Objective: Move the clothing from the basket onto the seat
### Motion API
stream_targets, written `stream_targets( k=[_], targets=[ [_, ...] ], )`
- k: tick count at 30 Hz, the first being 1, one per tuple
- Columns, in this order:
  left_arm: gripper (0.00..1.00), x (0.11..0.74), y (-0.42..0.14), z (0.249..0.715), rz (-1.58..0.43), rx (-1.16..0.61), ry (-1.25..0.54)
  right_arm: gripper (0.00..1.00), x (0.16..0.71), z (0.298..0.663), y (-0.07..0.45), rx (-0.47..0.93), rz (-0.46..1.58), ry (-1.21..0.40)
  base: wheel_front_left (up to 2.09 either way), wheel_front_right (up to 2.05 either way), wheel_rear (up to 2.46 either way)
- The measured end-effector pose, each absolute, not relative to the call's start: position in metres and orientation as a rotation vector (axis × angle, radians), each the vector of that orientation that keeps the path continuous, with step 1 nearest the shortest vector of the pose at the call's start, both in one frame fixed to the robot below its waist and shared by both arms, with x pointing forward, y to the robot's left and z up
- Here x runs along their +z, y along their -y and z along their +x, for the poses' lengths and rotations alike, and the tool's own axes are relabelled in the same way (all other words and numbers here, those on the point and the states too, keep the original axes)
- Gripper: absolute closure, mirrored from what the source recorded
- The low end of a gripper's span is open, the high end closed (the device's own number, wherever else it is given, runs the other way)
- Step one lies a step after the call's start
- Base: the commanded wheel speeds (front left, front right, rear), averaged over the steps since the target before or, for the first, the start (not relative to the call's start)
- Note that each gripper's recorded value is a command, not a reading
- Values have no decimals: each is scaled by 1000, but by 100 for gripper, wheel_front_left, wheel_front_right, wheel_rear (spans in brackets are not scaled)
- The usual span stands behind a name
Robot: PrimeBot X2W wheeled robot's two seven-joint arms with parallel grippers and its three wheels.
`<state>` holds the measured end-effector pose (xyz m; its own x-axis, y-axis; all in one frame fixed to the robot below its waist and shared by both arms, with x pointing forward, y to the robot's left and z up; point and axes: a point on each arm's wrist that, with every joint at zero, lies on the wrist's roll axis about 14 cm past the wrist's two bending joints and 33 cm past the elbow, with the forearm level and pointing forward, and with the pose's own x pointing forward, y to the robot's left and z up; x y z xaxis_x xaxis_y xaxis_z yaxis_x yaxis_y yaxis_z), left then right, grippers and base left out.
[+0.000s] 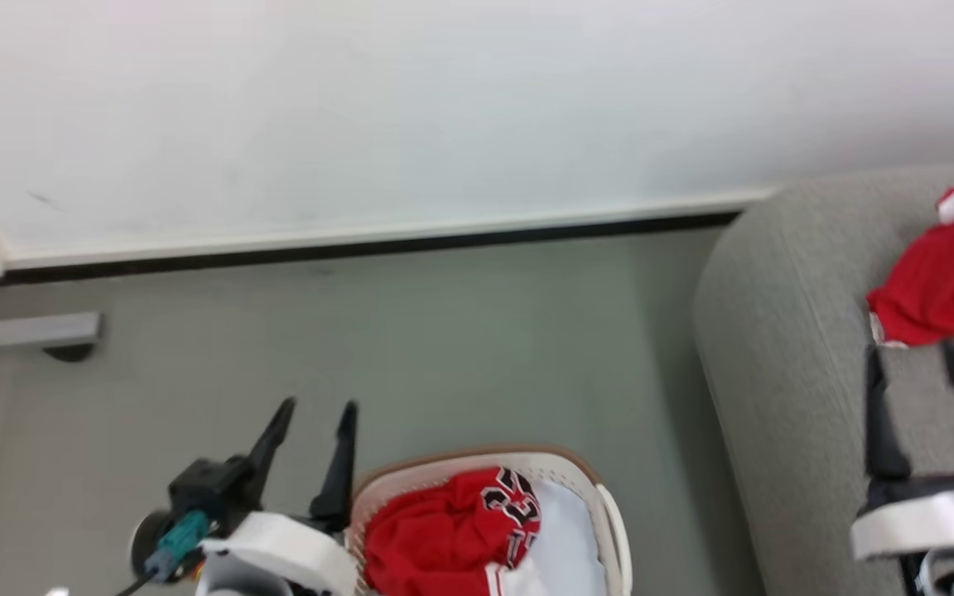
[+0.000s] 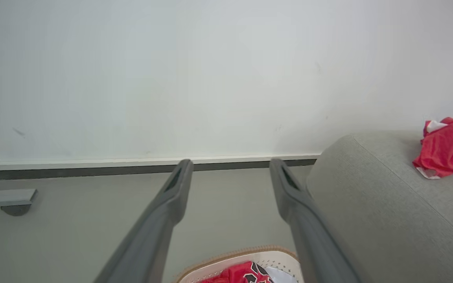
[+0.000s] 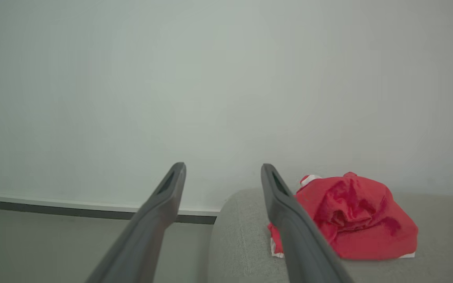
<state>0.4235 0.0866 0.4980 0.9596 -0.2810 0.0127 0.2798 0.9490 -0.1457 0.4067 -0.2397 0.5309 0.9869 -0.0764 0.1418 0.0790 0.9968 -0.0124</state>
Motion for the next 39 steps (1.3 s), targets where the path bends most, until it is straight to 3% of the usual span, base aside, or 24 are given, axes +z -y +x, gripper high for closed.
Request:
stream_targets(
  k=[14, 39],
  targets=[
    [0, 510, -153, 367, -150, -76, 63, 0, 496, 373, 171, 97, 16, 41, 0, 0, 0],
    [0, 499, -166, 356, -157, -40, 55, 0, 484, 364, 159, 126, 48, 5, 0, 0, 0]
  ],
)
